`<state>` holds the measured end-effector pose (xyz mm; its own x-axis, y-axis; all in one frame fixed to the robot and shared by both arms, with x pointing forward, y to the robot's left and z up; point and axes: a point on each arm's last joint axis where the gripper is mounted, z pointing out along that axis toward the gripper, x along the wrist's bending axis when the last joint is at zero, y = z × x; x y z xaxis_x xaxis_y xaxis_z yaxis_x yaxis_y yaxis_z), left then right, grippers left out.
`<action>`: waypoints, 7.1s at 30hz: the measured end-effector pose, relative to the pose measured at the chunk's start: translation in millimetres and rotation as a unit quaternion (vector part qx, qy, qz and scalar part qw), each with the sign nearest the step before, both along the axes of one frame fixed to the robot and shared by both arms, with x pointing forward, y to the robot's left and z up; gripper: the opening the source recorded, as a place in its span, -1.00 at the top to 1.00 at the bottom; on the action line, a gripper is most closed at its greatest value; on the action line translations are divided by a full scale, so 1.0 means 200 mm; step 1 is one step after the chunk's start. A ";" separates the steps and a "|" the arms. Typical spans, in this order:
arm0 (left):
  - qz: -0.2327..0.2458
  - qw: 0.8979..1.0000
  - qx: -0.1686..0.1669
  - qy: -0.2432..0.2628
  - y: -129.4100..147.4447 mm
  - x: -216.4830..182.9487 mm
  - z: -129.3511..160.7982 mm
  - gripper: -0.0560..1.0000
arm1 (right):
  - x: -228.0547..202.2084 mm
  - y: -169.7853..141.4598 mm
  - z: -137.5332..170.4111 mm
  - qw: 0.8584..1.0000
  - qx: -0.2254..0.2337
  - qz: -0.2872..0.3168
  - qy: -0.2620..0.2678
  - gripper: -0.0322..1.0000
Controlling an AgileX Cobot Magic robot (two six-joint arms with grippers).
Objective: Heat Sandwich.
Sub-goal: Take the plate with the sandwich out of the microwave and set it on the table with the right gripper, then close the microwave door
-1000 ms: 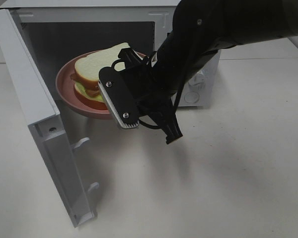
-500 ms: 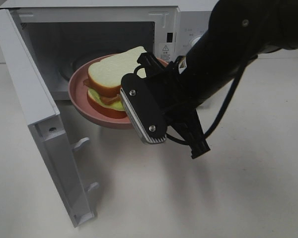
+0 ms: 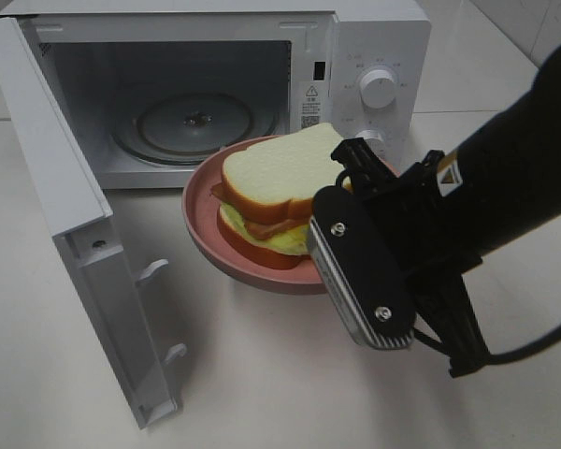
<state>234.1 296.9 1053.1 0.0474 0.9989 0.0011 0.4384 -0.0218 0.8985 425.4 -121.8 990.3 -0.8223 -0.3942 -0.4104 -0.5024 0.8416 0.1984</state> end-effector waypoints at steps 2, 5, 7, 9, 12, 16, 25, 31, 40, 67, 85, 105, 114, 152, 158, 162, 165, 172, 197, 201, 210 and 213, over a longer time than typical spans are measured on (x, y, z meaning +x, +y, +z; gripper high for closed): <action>0.000 1.000 0.000 0.000 0.00 0.00 0.00 -0.93 | -0.04 -0.03 0.01 1.000 0.004 -0.004 -0.001 0.84; 0.000 1.000 0.000 0.000 0.00 0.00 0.00 -0.93 | -0.09 -0.07 0.02 1.000 0.009 -0.012 -0.002 0.84; 0.000 1.000 0.000 0.000 0.00 0.00 0.00 -0.93 | -0.10 -0.09 0.02 1.000 0.011 -0.015 -0.002 0.84; 0.000 1.000 0.000 0.000 0.00 0.00 0.00 -0.93 | -0.14 -0.13 0.03 1.000 0.010 -0.019 -0.007 0.84; 0.000 1.000 0.000 0.000 0.00 0.00 0.00 -0.93 | -0.17 -0.16 0.04 1.000 0.008 -0.027 -0.006 0.84; 0.000 1.000 0.000 0.000 0.00 0.00 0.00 -0.93 | -0.21 -0.22 0.08 0.999 -0.006 -0.047 -0.011 0.84; 0.000 1.000 0.000 0.000 0.00 0.00 0.00 -0.93 | -0.22 -0.31 0.11 0.988 -0.032 -0.147 -0.013 0.84; 0.000 1.000 0.000 0.000 0.00 0.00 0.00 -0.93 | -0.21 -0.34 0.11 0.972 -0.031 -0.233 -0.010 0.84; 0.000 1.000 0.000 0.000 0.00 0.00 0.00 -0.93 | -0.19 -0.37 0.11 0.944 -0.018 -0.331 -0.007 0.84; 0.000 1.000 0.000 0.000 0.00 0.00 0.00 -0.93 | -0.19 -0.48 0.11 0.784 0.017 -0.620 0.001 0.84; 0.000 1.000 0.000 0.000 0.00 0.00 0.00 -0.93 | -0.15 -0.52 0.09 0.721 0.028 -0.692 -0.008 0.84; 0.000 1.000 0.000 0.000 0.00 0.00 0.00 -0.93 | 0.12 -0.55 -0.15 0.673 0.041 -0.738 0.003 0.84; 0.000 1.000 0.000 0.000 0.00 0.00 0.00 -0.93 | 0.29 -0.57 -0.26 0.644 0.044 -0.764 -0.005 0.84; 0.000 1.000 0.000 0.000 0.00 0.00 0.00 -0.93 | 0.41 -0.67 -0.54 0.583 0.024 -0.812 -0.029 0.78; 0.000 1.000 0.000 0.000 0.00 0.00 0.00 -0.93 | 0.41 -0.67 -0.54 0.577 0.027 -0.816 -0.026 0.61; 0.000 1.000 0.000 0.000 0.00 0.00 0.00 -0.93 | 0.41 -0.66 -0.51 0.568 0.042 -0.821 -0.022 0.36; 0.000 1.000 0.000 0.000 0.00 0.00 0.00 -0.93 | 0.40 -0.66 -0.48 0.560 0.057 -0.827 -0.016 0.05; 0.000 1.000 0.000 0.000 0.00 0.00 0.00 -0.93 | 0.37 -0.64 -0.37 0.567 0.076 -0.820 0.010 -0.38; 0.000 1.000 0.000 0.000 0.00 0.00 0.00 -0.93 | 0.03 -0.61 0.14 0.620 0.170 -0.755 0.125 -0.47; 0.000 1.000 0.000 0.000 0.00 0.00 0.00 -0.93 | -0.05 -0.63 0.22 0.620 0.197 -0.751 0.115 -0.47; 0.000 1.000 0.000 0.000 0.00 0.00 0.00 -0.93 | -0.24 -0.70 0.37 0.619 0.237 -0.742 0.096 -0.47; 0.000 1.000 0.000 0.000 0.00 0.00 0.00 -0.93 | -0.31 -0.72 0.40 0.618 0.246 -0.741 0.092 -0.47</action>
